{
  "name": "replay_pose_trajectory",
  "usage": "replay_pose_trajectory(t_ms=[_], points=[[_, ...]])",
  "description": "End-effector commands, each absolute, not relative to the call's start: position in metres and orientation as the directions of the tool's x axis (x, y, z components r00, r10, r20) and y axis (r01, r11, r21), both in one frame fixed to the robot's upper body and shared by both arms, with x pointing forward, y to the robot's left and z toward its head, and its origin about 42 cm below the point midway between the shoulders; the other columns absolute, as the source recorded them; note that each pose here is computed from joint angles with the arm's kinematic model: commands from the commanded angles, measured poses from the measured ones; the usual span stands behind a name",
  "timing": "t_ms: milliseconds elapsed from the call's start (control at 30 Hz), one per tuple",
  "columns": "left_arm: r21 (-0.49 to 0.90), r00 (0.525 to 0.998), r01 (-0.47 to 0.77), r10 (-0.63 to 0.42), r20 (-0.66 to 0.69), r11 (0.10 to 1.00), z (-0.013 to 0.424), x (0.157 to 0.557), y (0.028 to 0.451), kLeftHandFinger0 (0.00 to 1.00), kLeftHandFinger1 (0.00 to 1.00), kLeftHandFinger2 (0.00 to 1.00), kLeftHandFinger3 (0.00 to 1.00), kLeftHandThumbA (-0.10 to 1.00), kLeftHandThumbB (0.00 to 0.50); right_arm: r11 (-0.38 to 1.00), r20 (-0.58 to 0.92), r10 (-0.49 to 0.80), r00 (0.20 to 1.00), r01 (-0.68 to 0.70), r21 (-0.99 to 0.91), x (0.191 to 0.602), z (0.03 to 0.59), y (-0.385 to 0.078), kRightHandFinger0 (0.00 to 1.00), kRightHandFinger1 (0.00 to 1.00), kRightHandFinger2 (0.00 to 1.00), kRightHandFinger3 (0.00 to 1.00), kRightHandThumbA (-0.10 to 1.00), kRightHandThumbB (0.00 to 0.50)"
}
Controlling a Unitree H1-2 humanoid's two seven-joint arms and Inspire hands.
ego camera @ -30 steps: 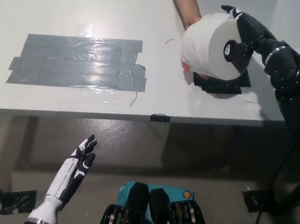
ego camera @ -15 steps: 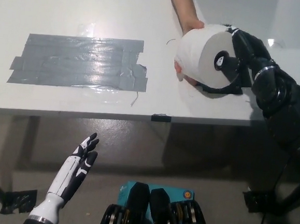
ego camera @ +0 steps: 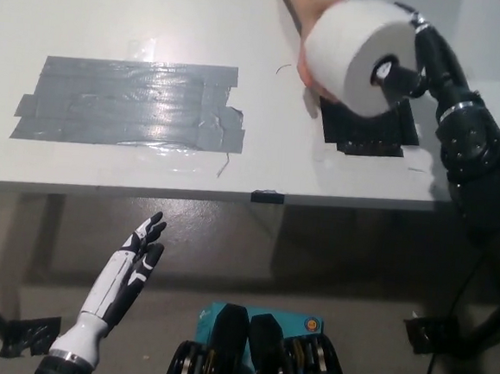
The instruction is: A person hands over a roll of toilet paper to the robot , and the robot inserts its right thumb into the hole in the centre to grab the roll, and then places it on the balck area on the desk.
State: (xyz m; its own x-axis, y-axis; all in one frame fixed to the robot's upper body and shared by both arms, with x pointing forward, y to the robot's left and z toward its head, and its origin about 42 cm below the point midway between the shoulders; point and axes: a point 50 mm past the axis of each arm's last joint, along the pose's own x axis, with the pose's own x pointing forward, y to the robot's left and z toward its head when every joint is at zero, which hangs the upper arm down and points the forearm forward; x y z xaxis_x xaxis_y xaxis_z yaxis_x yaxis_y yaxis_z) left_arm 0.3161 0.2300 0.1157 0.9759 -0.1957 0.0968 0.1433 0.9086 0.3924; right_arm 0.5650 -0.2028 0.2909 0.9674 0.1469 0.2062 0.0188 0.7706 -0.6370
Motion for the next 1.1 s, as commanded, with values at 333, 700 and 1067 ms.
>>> replay_pose_trajectory(t_ms=[333,700,1067], points=[[0.384,0.973,0.119,-0.184,0.137,0.916,0.128,0.322,0.235,1.00,1.00,1.00,1.00,1.00,0.131,0.801,0.454,0.232,0.860,0.096,-0.591,0.552,0.394,-0.204,0.27,0.74,1.00,1.00,-0.10,0.145],[0.396,0.972,0.133,-0.198,0.129,0.908,0.126,0.322,0.235,1.00,1.00,1.00,1.00,1.00,0.126,0.586,0.343,0.321,0.883,0.099,-0.804,0.560,0.400,-0.231,0.33,0.60,0.86,0.83,-0.10,0.176],[0.407,0.972,0.136,-0.202,0.123,0.903,0.126,0.322,0.234,1.00,1.00,1.00,1.00,1.00,0.138,0.307,0.095,0.322,0.942,-0.009,-0.952,0.570,0.415,-0.250,0.10,0.59,0.93,0.91,-0.10,0.183]])
